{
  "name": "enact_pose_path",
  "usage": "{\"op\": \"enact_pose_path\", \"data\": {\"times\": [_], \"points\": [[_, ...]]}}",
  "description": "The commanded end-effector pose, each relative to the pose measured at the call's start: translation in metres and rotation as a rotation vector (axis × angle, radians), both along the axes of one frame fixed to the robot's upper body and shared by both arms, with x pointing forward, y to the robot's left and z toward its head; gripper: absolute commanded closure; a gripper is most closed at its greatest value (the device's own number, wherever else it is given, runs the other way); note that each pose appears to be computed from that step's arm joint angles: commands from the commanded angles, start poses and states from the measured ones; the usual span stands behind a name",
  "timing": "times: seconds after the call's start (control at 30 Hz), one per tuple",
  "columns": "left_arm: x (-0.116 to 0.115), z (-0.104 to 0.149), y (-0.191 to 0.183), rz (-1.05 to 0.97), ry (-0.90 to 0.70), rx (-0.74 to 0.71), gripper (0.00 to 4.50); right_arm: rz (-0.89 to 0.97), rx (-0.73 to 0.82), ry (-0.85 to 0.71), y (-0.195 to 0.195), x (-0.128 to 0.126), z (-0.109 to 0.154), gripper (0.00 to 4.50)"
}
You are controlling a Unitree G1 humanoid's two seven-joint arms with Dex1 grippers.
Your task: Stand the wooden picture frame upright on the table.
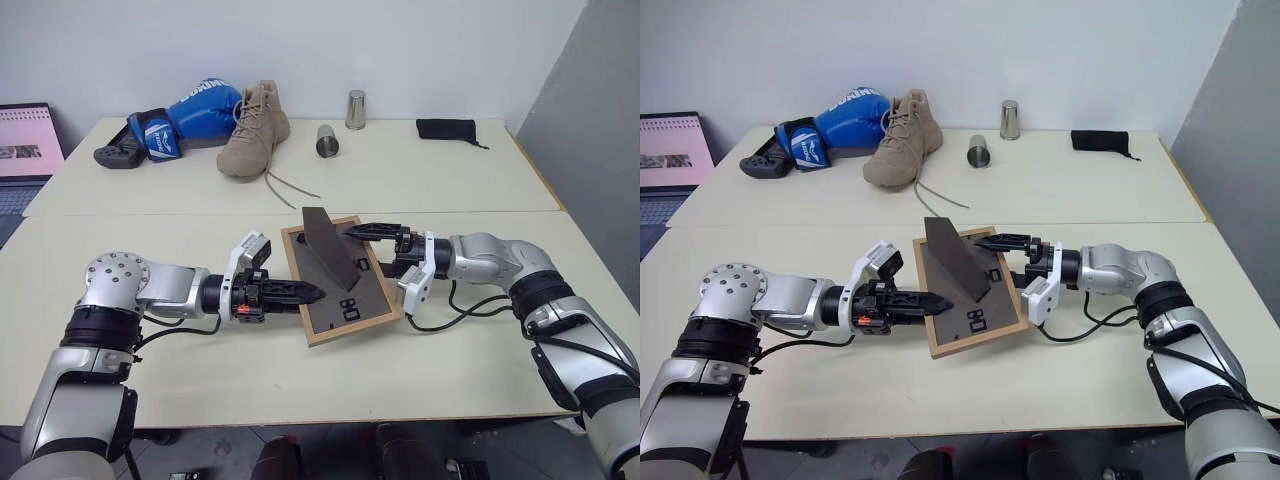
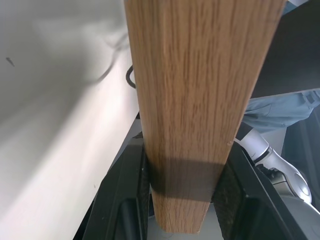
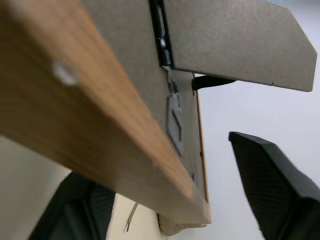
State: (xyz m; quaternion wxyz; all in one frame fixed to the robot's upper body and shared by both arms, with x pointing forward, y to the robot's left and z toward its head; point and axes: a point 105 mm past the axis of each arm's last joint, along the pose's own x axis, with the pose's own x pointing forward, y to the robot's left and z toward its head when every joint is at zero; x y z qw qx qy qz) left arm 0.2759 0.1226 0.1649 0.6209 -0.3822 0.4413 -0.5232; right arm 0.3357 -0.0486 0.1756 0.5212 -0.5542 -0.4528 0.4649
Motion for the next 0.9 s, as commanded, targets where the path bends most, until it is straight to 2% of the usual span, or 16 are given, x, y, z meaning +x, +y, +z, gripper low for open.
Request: {"op": "enact_pose_path", "data": {"times": [0.03,0.13,0.27,0.33,0.47,0.7,0.77,0.9], "points": [[-0.001,0.015,-0.002,-0.005,-0.07,-0.038,3.2,0.022,0.043,-0.05,0.002,-0.001,0.017,2.02],[0.0,0.015,-0.003,0.005,-0.094,-0.034,3.2,0.03,0.051,-0.057,0.001,-0.003,0.018,2.52],[0.0,0.017,-0.005,0.027,-0.147,-0.04,3.2,0.038,0.047,-0.064,-0.002,-0.005,0.018,2.67],[0.0,0.015,-0.006,0.034,-0.19,-0.019,2.5,0.037,0.049,-0.067,-0.003,-0.005,0.018,2.72],[0.001,0.021,-0.002,0.041,-0.227,-0.017,1.7,0.029,0.052,-0.069,-0.005,-0.004,0.018,3.14],[0.021,0.044,0.031,0.168,-0.339,0.03,0.27,-0.018,0.074,-0.021,-0.016,0.002,0.017,3.2],[0.027,0.048,0.044,0.22,-0.391,0.078,0.0,-0.041,0.088,0.011,-0.021,0.004,0.017,3.2],[0.033,0.049,0.069,0.312,-0.5,0.205,0.0,-0.14,0.132,0.16,-0.031,0.018,0.012,3.2]]}}
